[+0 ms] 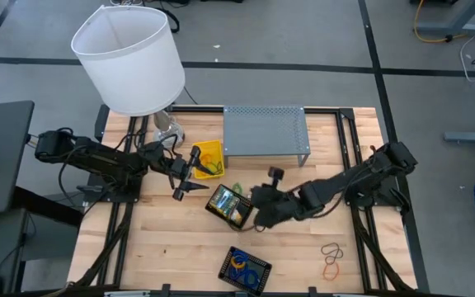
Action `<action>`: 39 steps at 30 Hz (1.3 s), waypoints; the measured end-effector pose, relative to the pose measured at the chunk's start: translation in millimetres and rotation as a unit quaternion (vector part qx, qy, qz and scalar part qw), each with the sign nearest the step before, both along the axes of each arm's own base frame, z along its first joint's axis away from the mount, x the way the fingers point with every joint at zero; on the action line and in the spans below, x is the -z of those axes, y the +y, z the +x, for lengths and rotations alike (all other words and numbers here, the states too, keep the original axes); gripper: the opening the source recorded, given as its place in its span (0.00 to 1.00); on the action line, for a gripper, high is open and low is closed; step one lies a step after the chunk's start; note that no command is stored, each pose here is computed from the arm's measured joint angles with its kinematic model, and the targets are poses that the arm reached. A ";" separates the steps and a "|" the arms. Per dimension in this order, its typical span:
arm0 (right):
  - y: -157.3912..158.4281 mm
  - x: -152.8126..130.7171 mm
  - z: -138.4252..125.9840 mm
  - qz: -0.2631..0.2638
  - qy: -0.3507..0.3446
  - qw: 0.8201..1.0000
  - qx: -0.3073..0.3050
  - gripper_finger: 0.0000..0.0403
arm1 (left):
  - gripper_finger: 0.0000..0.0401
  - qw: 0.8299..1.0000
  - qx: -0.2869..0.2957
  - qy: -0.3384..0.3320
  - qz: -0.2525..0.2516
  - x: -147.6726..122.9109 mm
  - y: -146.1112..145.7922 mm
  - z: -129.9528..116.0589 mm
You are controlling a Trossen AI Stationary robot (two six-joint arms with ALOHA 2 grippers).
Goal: Pick & Place Office Desk Supplies
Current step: Put the top orange rubber band into the yellow bin
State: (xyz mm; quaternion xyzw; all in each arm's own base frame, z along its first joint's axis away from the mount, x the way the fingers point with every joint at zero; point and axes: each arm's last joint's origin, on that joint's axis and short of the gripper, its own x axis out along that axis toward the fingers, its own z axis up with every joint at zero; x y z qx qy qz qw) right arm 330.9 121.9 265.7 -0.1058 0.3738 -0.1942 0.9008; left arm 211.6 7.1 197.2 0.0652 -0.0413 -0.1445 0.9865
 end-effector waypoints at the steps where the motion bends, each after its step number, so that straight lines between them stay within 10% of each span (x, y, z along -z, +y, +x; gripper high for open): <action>1: -4.2 -1.9 4.4 -0.005 -0.009 1.000 -0.004 0.00 | 0.54 1.000 0.000 -0.002 -0.005 -0.6 -0.1 0.0; 18: -51.7 -25.7 41.8 -0.042 -0.110 0.992 -0.042 0.00 | 0.55 0.997 -0.024 -0.009 -0.070 -11.4 -15.6 33.9; 39: -39.0 -29.1 40.5 -0.055 -0.123 0.989 -0.056 0.00 | 0.56 0.994 -0.079 0.020 -0.079 -5.2 -8.0 59.6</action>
